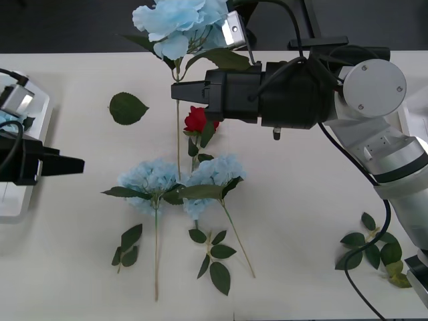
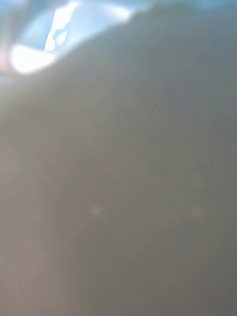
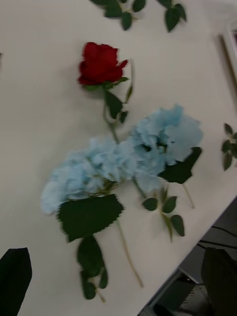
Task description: Place the red flowers into the right box and the blue flowers into the left box. If a person shows an open palm, hand one flower to the person first, then continue sorting.
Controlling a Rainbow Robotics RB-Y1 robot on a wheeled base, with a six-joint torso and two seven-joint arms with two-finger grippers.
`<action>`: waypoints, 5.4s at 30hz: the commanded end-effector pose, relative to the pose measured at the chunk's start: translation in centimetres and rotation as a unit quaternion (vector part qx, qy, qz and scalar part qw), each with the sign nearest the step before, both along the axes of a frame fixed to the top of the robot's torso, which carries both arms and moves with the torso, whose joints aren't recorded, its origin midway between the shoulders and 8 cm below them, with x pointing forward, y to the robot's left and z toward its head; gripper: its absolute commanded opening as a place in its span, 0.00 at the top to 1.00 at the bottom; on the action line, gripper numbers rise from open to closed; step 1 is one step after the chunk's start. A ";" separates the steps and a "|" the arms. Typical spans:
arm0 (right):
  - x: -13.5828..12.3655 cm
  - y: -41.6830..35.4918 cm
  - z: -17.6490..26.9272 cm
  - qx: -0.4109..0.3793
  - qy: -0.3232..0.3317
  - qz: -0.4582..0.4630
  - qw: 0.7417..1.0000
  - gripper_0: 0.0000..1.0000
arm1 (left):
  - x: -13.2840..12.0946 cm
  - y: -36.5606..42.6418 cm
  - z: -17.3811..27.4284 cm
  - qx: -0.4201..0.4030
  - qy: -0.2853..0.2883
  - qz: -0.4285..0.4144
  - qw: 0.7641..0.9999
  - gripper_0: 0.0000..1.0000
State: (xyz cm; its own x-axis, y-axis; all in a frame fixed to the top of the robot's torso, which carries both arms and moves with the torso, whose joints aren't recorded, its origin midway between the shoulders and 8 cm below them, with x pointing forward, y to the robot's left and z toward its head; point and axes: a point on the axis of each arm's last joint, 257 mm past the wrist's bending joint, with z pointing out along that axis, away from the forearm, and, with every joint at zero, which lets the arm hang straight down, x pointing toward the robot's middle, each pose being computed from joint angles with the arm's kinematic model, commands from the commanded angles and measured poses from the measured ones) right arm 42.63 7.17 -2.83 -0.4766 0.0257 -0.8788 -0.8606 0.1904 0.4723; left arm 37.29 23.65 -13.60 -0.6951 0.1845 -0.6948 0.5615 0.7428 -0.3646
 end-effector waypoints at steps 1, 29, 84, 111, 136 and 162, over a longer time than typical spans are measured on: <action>-1.8 2.2 3.1 0.013 -0.057 0.025 0.998 1.00 | -2.4 -7.3 2.6 -0.095 -0.027 -0.029 0.995 0.00; -2.0 2.3 3.0 0.017 -0.051 0.029 0.998 1.00 | 2.3 -20.1 3.5 -0.183 -0.124 -0.049 0.974 1.00; -5.0 -15.6 -15.0 -0.354 -0.007 -0.071 0.932 0.00 | -0.2 42.1 -5.3 0.281 -0.008 0.368 0.886 0.91; -8.9 -14.5 -28.2 -0.477 0.016 -0.161 0.864 0.00 | -0.1 13.2 -3.6 0.041 0.014 0.228 0.973 0.00; -3.6 -7.1 -30.7 -0.428 0.060 -0.201 0.879 0.00 | 1.4 -9.5 -18.4 0.119 0.023 0.161 0.979 0.00; -2.0 -8.8 -29.5 -0.393 0.083 -0.223 0.888 1.00 | 4.6 -9.4 -18.4 0.122 0.009 0.166 0.978 1.00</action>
State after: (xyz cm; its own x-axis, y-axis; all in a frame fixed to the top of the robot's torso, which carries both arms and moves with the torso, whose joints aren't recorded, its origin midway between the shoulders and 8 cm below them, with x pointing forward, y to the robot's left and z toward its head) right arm 39.03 -1.36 -35.62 -0.7202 -0.3855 -0.5768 -0.5533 0.8207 0.1422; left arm 39.53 14.01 -36.19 -0.8146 0.1140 -0.5688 0.2508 0.9533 -0.1682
